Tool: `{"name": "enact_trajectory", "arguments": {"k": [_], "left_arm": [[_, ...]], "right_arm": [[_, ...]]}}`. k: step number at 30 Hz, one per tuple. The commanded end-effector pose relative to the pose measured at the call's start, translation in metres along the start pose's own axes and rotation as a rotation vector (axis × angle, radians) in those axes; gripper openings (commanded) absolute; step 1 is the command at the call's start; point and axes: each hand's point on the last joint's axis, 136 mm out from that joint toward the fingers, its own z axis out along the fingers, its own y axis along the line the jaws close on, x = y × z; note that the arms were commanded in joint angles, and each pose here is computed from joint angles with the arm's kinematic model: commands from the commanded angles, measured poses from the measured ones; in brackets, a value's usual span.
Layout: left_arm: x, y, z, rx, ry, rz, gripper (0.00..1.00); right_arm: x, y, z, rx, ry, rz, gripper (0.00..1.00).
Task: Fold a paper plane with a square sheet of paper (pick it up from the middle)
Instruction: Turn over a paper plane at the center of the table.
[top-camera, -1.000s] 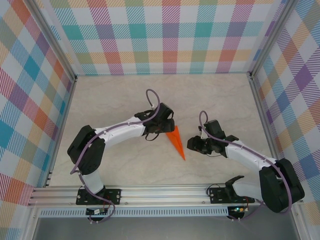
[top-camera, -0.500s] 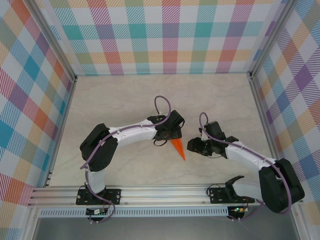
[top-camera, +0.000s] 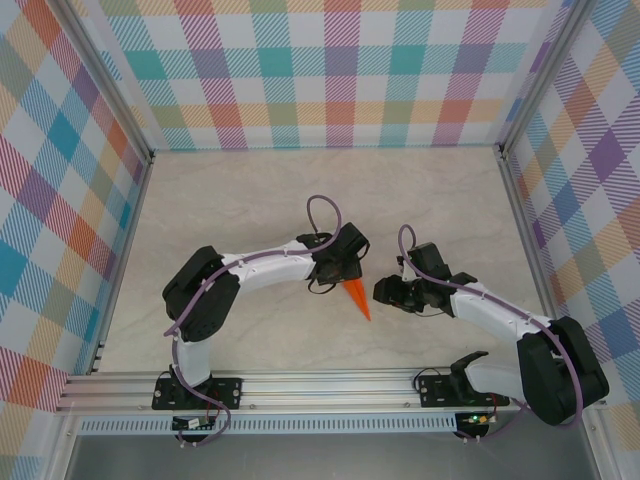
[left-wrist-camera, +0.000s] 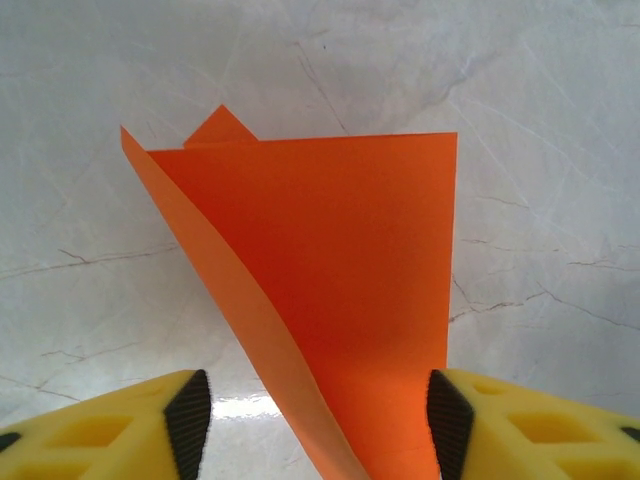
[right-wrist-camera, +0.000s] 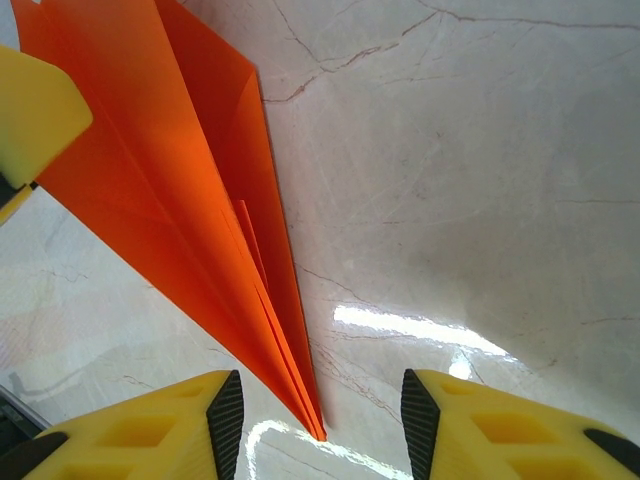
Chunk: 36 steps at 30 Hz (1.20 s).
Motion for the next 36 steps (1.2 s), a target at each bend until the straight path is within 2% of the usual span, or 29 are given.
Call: {"name": "enact_trajectory", "arguments": {"k": [1,6,10,14,18,22,36], "left_arm": [[0.001,0.005,0.000,0.011,0.015,-0.034,0.53],[0.000,0.004,-0.008,0.042,0.008,-0.045,0.38],[-0.002,0.008,-0.014,0.047,-0.004,-0.054,0.30],[-0.001,0.013,-0.015,0.042,-0.004,-0.060,0.28],[0.000,0.018,-0.017,0.041,-0.011,-0.063,0.10],[0.002,0.024,-0.018,0.045,-0.016,-0.064,0.01],[0.007,0.031,-0.016,0.038,-0.010,-0.033,0.00]], "right_arm": [[0.005,-0.001,0.001,-0.012,0.021,0.012,0.49],[0.004,0.001,-0.001,-0.016,0.020,0.003,0.49],[-0.001,0.007,-0.001,-0.030,0.017,-0.006,0.49],[-0.005,0.014,0.001,-0.051,0.025,-0.022,0.49],[-0.011,0.029,0.004,-0.107,0.049,-0.058,0.49],[-0.015,0.041,0.011,-0.160,0.085,-0.081,0.48],[-0.026,0.055,0.037,-0.217,0.181,-0.120,0.51]]}}
